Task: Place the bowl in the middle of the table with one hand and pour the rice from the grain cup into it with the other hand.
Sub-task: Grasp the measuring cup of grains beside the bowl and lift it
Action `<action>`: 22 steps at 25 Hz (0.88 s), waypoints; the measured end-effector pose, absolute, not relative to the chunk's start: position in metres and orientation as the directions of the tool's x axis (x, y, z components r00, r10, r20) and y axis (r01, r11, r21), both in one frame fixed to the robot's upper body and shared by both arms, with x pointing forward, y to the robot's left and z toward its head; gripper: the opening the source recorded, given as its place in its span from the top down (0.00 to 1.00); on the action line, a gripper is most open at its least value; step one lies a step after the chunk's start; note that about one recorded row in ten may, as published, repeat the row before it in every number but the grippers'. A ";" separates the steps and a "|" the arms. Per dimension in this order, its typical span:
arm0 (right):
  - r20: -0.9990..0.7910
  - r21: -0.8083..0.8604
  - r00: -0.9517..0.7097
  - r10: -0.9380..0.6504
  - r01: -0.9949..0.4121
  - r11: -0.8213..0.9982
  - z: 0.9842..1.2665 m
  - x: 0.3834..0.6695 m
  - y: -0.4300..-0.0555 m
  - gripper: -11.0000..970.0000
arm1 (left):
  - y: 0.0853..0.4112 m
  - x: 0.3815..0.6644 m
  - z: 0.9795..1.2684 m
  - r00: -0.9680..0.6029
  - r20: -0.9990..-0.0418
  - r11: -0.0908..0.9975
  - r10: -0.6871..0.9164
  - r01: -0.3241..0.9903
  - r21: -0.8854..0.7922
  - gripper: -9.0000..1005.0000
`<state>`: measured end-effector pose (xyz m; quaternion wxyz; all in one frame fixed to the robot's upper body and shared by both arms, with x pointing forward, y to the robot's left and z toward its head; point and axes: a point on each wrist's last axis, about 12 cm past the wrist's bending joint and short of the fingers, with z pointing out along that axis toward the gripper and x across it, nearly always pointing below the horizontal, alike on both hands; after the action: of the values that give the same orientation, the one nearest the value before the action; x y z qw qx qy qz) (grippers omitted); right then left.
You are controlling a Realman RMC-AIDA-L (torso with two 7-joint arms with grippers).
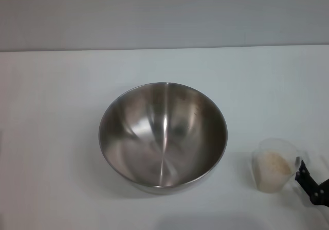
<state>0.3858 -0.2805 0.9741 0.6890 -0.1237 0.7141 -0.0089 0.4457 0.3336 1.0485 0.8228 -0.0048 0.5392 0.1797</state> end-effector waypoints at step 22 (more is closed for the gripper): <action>-0.983 -0.180 0.004 -0.181 -0.160 0.971 0.978 0.391 -0.280 0.19 | 0.335 0.445 1.046 0.338 -0.892 0.933 0.299 -0.300 0.200 0.32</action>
<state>0.3906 -0.2800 0.9776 0.6980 -0.1208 0.7058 -0.0077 0.4450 0.3350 1.0458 0.8179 0.0000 0.5454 0.1831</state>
